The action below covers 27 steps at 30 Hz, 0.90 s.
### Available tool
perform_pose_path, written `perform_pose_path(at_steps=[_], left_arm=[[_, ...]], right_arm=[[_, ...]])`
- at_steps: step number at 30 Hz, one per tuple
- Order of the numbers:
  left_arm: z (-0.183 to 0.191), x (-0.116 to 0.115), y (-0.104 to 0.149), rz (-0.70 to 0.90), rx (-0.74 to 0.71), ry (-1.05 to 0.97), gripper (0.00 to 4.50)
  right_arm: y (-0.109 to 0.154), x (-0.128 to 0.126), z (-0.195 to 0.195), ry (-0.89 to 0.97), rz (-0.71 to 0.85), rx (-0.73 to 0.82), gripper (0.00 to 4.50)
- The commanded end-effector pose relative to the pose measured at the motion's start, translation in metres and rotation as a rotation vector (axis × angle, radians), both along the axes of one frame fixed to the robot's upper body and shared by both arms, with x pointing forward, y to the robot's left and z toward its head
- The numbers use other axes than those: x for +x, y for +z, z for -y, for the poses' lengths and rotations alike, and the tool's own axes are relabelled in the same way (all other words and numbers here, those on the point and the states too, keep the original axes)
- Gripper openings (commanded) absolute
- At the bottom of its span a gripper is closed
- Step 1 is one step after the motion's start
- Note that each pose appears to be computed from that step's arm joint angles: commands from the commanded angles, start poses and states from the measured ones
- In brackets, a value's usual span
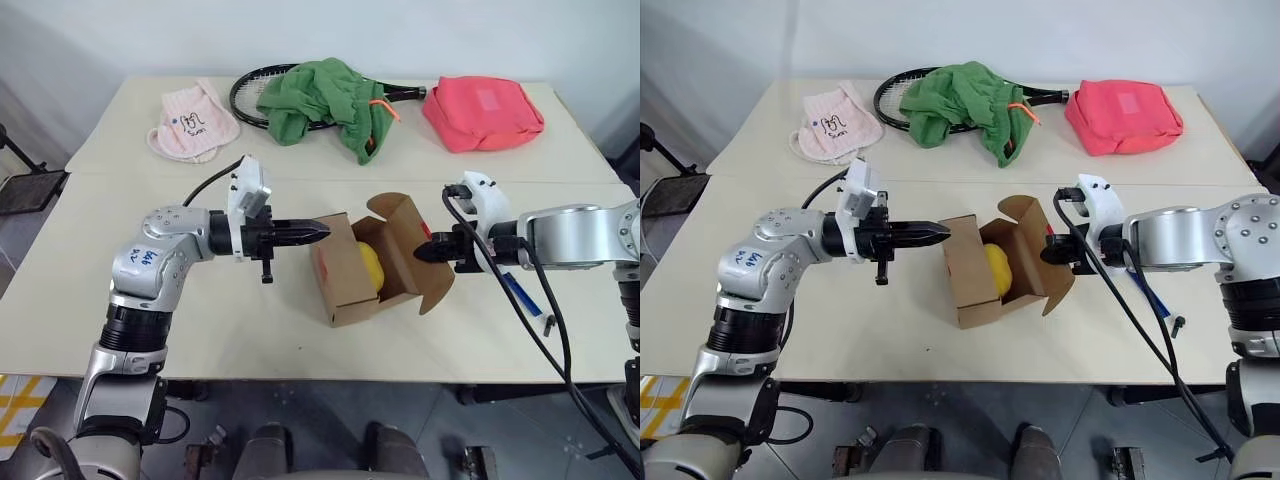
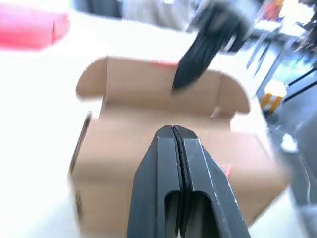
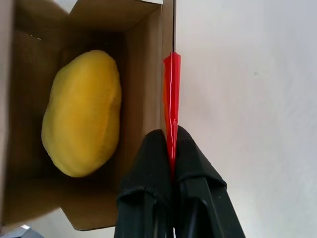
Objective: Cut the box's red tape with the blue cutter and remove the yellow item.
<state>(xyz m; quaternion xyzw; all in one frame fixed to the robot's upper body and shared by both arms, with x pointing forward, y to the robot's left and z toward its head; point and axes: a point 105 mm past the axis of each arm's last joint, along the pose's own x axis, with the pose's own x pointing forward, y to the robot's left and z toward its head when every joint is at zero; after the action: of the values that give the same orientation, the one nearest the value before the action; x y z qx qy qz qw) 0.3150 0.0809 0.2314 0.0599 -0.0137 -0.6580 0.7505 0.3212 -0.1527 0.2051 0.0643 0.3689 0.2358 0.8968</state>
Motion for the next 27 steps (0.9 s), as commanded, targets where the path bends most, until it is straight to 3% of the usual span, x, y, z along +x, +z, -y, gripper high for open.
perform_pose_path(at_steps=[1, 5, 15, 23, 27], left_arm=[[0.005, -0.013, 0.019, 0.031, -0.015, -0.068, 0.00], [0.014, -0.020, 0.002, 0.013, 0.089, -0.101, 0.00], [0.038, 0.008, -0.039, -0.018, 0.131, 0.070, 0.00], [0.002, 0.016, -0.066, -0.122, 0.229, 0.189, 0.00], [-0.024, 0.010, -0.084, -0.191, 0.291, 0.232, 0.00]], right_arm=[[0.013, -0.001, -0.003, 0.004, 0.056, 0.012, 0.01], [0.013, -0.002, -0.001, -0.004, 0.063, 0.007, 0.01], [0.012, -0.007, 0.002, 0.006, 0.071, -0.009, 0.01], [0.023, -0.012, 0.013, 0.030, 0.078, -0.045, 0.01], [0.030, -0.014, 0.018, 0.035, 0.083, -0.058, 0.01]])
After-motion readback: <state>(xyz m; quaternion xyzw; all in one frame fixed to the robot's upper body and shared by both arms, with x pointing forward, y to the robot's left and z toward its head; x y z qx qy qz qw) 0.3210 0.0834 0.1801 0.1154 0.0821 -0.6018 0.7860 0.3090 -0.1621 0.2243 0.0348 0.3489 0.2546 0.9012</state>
